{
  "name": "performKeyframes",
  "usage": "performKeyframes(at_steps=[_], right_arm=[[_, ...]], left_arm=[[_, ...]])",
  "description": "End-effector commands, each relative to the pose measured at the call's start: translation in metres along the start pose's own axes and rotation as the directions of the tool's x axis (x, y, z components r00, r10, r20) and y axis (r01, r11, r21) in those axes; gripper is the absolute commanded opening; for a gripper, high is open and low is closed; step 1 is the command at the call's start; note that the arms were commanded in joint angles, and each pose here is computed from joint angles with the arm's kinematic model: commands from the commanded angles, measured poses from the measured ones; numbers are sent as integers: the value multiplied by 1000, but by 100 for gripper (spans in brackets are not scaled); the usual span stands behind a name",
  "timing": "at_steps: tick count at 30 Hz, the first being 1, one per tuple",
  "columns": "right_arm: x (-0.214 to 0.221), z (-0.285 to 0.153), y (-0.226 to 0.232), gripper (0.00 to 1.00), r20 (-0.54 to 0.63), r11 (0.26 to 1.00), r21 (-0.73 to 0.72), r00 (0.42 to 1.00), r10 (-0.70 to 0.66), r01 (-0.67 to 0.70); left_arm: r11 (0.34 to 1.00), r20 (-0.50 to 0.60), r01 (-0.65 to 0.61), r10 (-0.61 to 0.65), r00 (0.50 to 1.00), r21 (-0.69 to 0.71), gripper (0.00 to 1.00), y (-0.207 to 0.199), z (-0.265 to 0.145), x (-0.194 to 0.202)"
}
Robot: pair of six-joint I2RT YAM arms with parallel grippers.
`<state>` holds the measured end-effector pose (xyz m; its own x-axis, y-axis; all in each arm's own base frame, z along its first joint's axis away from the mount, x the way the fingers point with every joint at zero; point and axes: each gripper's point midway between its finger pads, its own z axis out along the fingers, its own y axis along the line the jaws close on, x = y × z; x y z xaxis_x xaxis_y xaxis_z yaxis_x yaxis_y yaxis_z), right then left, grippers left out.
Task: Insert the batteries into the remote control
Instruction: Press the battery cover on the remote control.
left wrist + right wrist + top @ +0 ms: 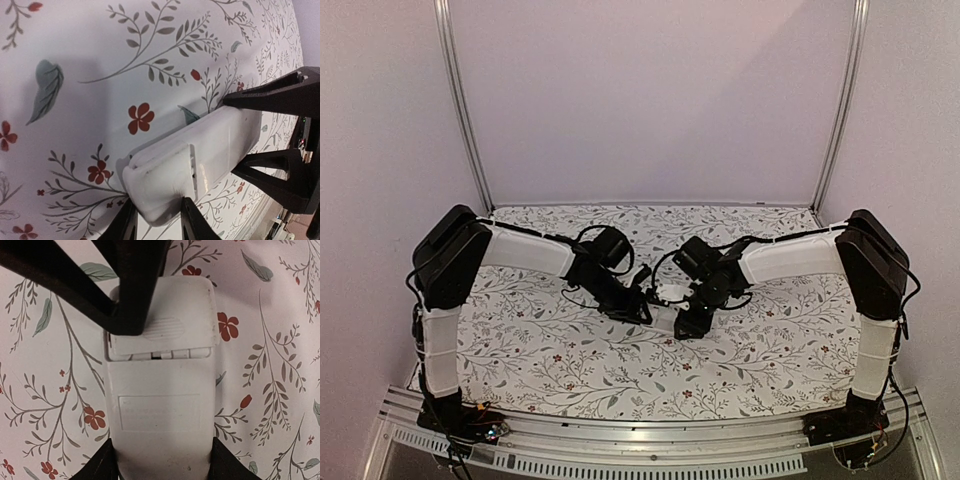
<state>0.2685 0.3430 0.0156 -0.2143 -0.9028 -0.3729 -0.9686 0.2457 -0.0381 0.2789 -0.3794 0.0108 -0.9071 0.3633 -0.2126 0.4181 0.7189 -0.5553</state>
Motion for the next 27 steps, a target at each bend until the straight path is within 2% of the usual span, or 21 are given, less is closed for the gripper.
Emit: performKeyframes(at_steps=[1,11,16,23,27], right_arm=[[8,12,0,56,-10,1000,-13,1000,-10,10],[13,6,-3,71,-8,1000,8,1000,-6,6],[18,2,-6,74,-1,1000,12,1000,8,-8],[14,-3,-7,78,14,1000,12,1000,19,-19],[16,2,-7,74,-14,1000,-6,1000,25,-25]], left_arm=[[982,-149,81,-107,983,-169,34,60,25,56],[985,-89,89,-103,991,-146,49,57,9,38],[980,-38,130,-137,990,-152,48,66,0,28],[978,-25,142,-147,989,-153,45,69,0,20],[979,-19,142,-147,989,-148,41,67,1,16]])
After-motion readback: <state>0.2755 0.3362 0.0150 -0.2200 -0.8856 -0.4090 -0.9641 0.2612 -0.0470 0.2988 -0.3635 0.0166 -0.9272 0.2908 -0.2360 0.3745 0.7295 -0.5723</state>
